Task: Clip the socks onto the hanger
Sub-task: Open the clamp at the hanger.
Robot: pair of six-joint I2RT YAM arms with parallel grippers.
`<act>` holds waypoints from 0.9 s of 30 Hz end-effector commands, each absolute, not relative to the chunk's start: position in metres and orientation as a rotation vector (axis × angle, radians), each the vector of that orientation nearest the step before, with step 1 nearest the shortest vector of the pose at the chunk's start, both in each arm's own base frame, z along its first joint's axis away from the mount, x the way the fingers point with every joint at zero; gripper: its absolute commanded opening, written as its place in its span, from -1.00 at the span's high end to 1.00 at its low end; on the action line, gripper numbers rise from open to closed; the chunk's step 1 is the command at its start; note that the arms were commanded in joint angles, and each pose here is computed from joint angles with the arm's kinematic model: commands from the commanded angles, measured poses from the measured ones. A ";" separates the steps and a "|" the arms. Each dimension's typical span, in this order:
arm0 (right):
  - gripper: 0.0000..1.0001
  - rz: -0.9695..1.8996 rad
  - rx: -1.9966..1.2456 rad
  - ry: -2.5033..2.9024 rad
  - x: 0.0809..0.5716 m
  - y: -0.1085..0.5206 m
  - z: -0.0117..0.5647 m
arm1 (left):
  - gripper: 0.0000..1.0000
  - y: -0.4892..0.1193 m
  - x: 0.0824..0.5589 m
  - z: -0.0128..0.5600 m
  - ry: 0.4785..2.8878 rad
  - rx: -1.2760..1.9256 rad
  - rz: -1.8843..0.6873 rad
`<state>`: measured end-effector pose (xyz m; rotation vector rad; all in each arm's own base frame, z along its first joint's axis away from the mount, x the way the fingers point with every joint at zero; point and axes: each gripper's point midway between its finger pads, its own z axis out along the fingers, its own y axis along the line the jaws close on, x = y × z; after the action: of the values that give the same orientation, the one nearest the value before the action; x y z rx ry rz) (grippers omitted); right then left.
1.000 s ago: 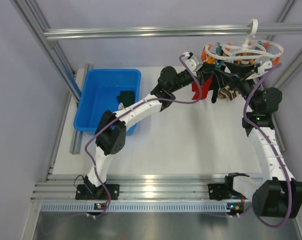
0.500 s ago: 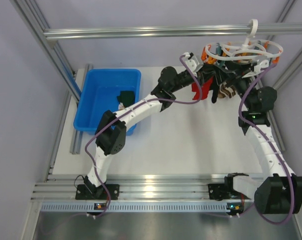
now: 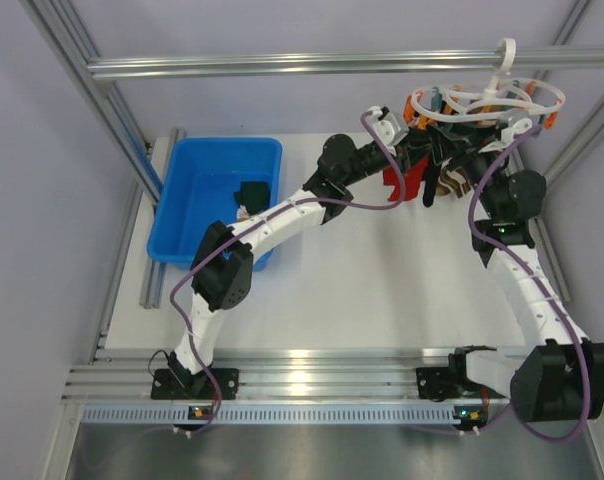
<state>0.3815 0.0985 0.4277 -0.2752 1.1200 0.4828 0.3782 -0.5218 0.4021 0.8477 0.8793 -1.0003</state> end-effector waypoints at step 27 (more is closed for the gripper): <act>0.26 0.598 -0.257 1.058 0.360 0.111 0.479 | 1.00 -0.519 0.347 0.440 0.779 0.893 -1.027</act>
<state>0.3847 0.1006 0.4326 -0.2080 1.1650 0.5546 0.3790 -0.5190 0.4061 0.8389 0.8899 -0.9942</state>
